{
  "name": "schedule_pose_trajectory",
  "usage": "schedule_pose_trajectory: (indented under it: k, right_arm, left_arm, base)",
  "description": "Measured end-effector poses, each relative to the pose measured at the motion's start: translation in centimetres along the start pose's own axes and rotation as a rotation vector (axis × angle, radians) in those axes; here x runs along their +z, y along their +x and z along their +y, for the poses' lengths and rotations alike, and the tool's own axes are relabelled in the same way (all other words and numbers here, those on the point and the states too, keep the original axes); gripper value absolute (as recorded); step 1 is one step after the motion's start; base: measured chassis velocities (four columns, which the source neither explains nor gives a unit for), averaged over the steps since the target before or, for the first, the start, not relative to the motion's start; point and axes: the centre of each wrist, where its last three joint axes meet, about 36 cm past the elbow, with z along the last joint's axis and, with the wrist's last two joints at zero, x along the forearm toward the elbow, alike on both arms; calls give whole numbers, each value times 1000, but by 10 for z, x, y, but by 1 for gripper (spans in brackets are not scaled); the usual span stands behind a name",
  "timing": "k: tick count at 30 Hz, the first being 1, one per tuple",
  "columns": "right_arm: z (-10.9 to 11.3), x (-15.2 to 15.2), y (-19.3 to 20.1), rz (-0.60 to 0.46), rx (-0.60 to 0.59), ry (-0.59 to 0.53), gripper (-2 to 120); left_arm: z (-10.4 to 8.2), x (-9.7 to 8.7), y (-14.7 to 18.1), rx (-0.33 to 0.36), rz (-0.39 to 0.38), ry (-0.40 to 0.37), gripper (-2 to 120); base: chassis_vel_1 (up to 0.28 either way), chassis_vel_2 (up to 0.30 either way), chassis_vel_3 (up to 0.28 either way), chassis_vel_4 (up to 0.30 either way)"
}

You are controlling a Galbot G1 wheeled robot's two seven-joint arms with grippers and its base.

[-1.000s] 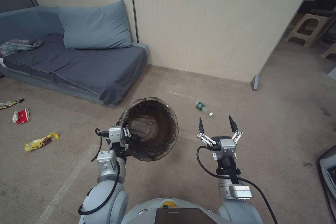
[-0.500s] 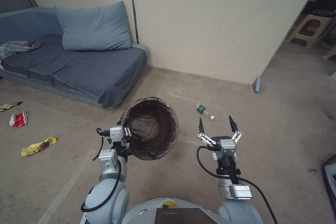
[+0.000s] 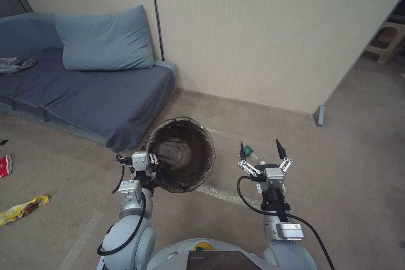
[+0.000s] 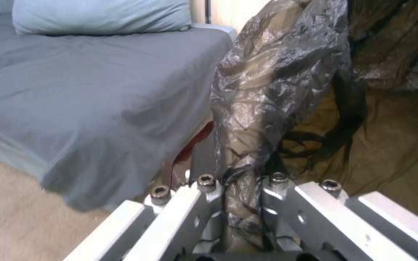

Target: Pick up the trash bin, then pick up the garbage from the floor and place it into the trash bin.

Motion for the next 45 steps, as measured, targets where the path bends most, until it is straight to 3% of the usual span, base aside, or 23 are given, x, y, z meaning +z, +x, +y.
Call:
schedule_pose_trajectory:
  k: [19,24,33,39,40,45]
  right_arm:
    - [-2,8,2,-34,-37,-1,100]
    - [-18,16,-8,-15,-15,51,100]
    - [-23,20,-11,-4,-12,50,100]
    - [-61,47,-46,74,13,17,100]
    - [-86,56,-67,108,35,-6,100]
    - [-89,58,-70,116,36,-11,100]
  left_arm:
    - [1,0,0,1,1,-2,3]
    - [1,0,1,8,1,-5,3]
    - [3,0,1,11,0,-5,3]
    - [3,0,0,8,1,-8,3]
    - [3,2,-2,8,2,-9,3]
    - [1,3,-4,8,2,-7,3]
  base:
    - [-68,63,67,-65]
    - [0,0,0,0]
    - [0,0,0,0]
    - [0,0,0,0]
    - [0,0,0,0]
    - [0,0,0,0]
